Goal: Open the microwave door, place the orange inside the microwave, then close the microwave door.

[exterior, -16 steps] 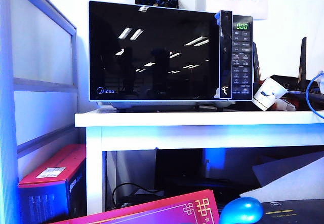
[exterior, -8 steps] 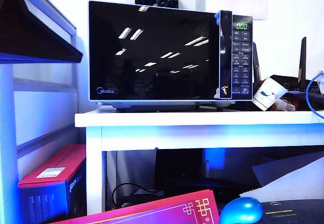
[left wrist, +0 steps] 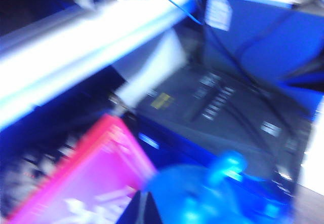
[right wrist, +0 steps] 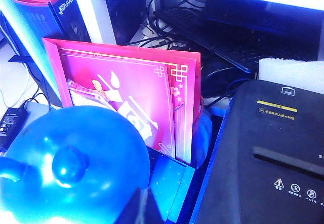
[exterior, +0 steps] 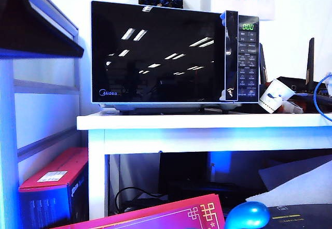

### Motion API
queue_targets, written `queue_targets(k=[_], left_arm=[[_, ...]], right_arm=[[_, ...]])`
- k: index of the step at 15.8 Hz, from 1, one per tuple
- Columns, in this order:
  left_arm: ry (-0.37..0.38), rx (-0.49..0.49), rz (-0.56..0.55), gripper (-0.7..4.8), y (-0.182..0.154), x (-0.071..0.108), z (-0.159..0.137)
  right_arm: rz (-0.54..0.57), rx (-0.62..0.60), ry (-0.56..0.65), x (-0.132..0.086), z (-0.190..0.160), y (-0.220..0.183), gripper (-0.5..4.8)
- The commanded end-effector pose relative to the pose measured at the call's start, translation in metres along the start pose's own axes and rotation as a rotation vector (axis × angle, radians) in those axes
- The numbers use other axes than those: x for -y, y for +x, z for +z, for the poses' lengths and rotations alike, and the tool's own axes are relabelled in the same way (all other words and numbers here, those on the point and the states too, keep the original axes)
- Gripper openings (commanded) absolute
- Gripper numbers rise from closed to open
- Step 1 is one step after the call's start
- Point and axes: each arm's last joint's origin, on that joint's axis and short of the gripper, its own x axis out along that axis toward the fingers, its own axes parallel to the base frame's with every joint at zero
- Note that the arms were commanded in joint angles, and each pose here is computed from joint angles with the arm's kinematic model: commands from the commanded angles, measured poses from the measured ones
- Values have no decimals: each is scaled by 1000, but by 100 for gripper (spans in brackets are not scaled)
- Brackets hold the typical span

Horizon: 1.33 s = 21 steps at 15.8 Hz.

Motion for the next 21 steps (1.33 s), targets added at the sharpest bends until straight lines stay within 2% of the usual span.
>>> queue_targets(k=[1,3,6,8,10,13,17,21], left_arm=[[39,30,101,-5,-2,-3,2],[89,61,146,-5,-11,-2,-3],[75,122,314,-5,-31,-9,-32],[72,144,383,-5,-36,-12,-46],[61,93,393,-4,-38,-12,-52],[52,73,420,-4,-41,-14,-55],[71,213,586,-4,-60,-22,-46],[71,215,581,-4,-60,-22,-45]], right_arm=[[-2,19,2,0,2,0,-5],[-3,19,2,0,2,0,-5],[-3,19,2,0,2,0,-5],[-3,19,2,0,2,0,-5],[-2,19,2,0,2,0,-5],[-5,19,2,0,2,0,-5],[-6,18,2,0,2,0,-5],[-2,24,2,0,2,-1,-5]])
